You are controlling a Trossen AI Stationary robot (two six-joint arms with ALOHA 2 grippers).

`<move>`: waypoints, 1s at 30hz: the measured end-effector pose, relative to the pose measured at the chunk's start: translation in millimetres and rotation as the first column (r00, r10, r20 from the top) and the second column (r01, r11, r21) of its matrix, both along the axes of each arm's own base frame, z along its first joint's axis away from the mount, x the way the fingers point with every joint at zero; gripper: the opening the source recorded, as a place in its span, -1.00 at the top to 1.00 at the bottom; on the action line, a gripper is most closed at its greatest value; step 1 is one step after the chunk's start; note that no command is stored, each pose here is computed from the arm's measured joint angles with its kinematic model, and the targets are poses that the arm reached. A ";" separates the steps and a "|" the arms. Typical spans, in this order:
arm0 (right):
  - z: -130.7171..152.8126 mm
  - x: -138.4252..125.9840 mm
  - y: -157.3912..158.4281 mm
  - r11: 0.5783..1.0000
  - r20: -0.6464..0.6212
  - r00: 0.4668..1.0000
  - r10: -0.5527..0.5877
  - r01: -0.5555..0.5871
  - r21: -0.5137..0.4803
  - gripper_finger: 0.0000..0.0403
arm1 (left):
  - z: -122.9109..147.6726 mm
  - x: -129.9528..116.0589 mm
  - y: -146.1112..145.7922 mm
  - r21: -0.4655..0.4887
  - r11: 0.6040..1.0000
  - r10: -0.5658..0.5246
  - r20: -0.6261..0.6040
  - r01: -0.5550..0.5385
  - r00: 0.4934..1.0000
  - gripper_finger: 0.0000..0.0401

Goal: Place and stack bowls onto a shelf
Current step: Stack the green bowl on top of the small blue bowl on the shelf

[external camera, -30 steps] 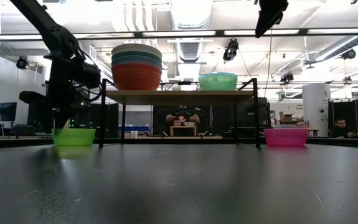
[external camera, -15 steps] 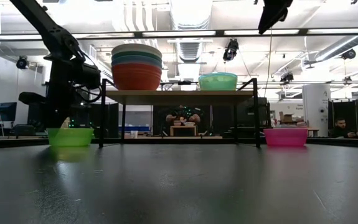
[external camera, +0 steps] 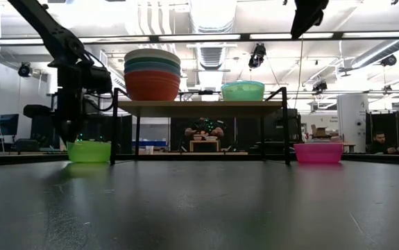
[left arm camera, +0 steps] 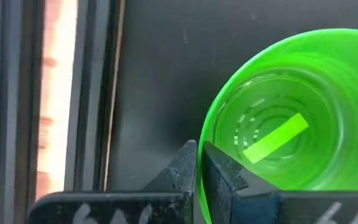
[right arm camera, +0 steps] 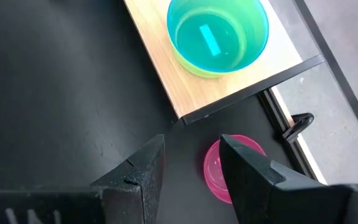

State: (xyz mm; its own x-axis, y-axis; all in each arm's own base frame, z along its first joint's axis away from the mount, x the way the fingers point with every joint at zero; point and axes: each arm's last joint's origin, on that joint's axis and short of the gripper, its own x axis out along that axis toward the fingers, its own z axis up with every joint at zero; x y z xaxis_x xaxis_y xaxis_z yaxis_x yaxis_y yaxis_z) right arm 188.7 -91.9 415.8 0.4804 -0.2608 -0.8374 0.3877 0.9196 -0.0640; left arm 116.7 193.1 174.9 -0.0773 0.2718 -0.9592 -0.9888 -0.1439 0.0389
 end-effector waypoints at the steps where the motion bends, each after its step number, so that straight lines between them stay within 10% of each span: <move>1: -0.8 0.1 -0.1 1.000 -0.003 1.000 -0.001 0.001 0.002 0.29 | 0.5 0.1 0.4 0.011 1.000 0.017 0.005 -0.017 1.000 1.00; 18: -9.6 1.9 -0.9 1.000 -0.038 0.999 0.014 -0.013 0.010 0.29 | 22.3 -2.2 -2.3 0.151 0.980 0.110 0.109 -0.126 0.988 1.00; 30: -10.0 1.2 -0.5 1.000 -0.050 0.998 0.027 -0.026 0.007 0.29 | 47.8 -4.6 -4.6 0.347 0.887 0.233 0.234 -0.306 0.944 1.00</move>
